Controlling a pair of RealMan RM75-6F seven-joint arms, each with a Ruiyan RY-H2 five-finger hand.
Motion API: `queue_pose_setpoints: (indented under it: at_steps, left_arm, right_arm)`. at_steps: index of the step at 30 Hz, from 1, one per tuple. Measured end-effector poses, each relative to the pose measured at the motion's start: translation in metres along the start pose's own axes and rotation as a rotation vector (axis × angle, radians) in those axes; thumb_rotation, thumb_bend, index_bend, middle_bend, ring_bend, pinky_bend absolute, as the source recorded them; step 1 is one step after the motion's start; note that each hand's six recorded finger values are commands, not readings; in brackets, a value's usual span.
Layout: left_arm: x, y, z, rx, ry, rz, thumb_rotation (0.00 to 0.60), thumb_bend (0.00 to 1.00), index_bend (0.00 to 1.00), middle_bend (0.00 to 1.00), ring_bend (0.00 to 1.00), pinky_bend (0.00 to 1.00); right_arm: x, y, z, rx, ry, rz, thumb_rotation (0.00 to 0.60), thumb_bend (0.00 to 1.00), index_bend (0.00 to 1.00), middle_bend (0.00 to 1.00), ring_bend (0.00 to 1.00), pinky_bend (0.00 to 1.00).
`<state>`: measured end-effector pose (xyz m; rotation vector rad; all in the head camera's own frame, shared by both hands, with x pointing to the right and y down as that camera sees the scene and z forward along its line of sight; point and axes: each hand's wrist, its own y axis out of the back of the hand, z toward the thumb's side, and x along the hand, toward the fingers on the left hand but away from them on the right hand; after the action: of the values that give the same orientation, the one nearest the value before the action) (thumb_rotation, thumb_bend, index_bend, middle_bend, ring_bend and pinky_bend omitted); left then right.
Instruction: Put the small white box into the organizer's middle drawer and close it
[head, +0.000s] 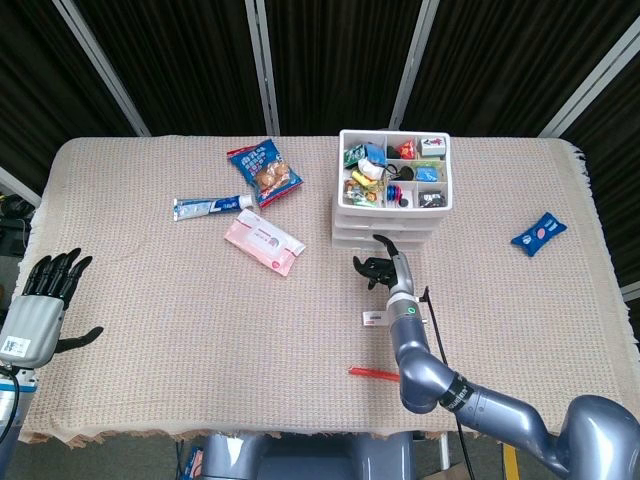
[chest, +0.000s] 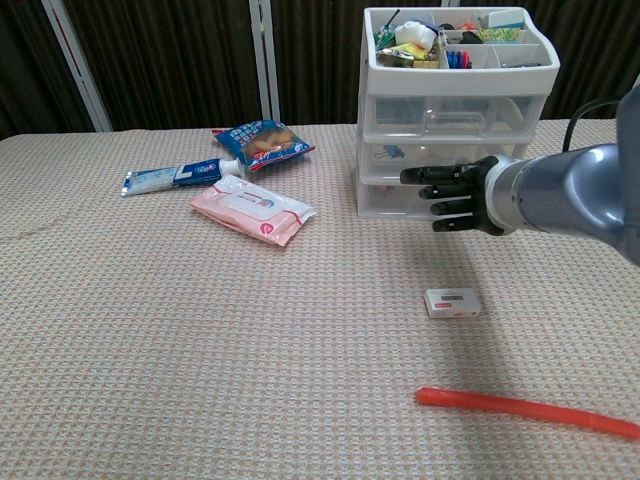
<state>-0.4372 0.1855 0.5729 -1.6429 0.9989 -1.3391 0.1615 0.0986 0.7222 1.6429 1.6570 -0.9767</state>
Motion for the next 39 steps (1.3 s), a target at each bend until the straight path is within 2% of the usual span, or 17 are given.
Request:
queue_pose_setpoints:
  at_steps: [6,15,20,31,39]
  left_arm:
    - [0.001,-0.001,0.0,0.001,0.0,-0.004,0.6,0.01,0.0,0.0,0.0,0.0]
    - [0.001,-0.001,0.0,0.007,0.003,-0.007,0.6,0.01,0.0,0.0,0.0,0.0]
    - [0.001,-0.001,0.0,0.006,0.002,-0.006,0.6,0.01,0.0,0.0,0.0,0.0]
    - [0.002,-0.001,-0.001,0.006,0.005,-0.009,0.6,0.01,0.0,0.0,0.0,0.0]
    - [0.002,-0.001,-0.001,0.005,0.01,-0.008,0.6,0.01,0.0,0.0,0.0,0.0]
  right_arm:
    - [0.0,0.001,0.002,-0.025,0.0,-0.009,0.6,0.27,0.13,0.79,0.82,0.73]
    - [-0.003,-0.005,0.003,-0.102,-0.043,0.013,0.6,0.28,0.21,0.79,0.82,0.73]
    - [-0.011,-0.001,0.006,-0.141,-0.065,-0.004,0.6,0.28,0.23,0.79,0.82,0.73]
    - [-0.019,0.005,0.009,-0.157,-0.095,-0.026,0.6,0.28,0.35,0.79,0.82,0.73]
    - [-0.02,0.005,0.009,-0.153,-0.108,-0.023,0.6,0.28,0.37,0.79,0.82,0.73]
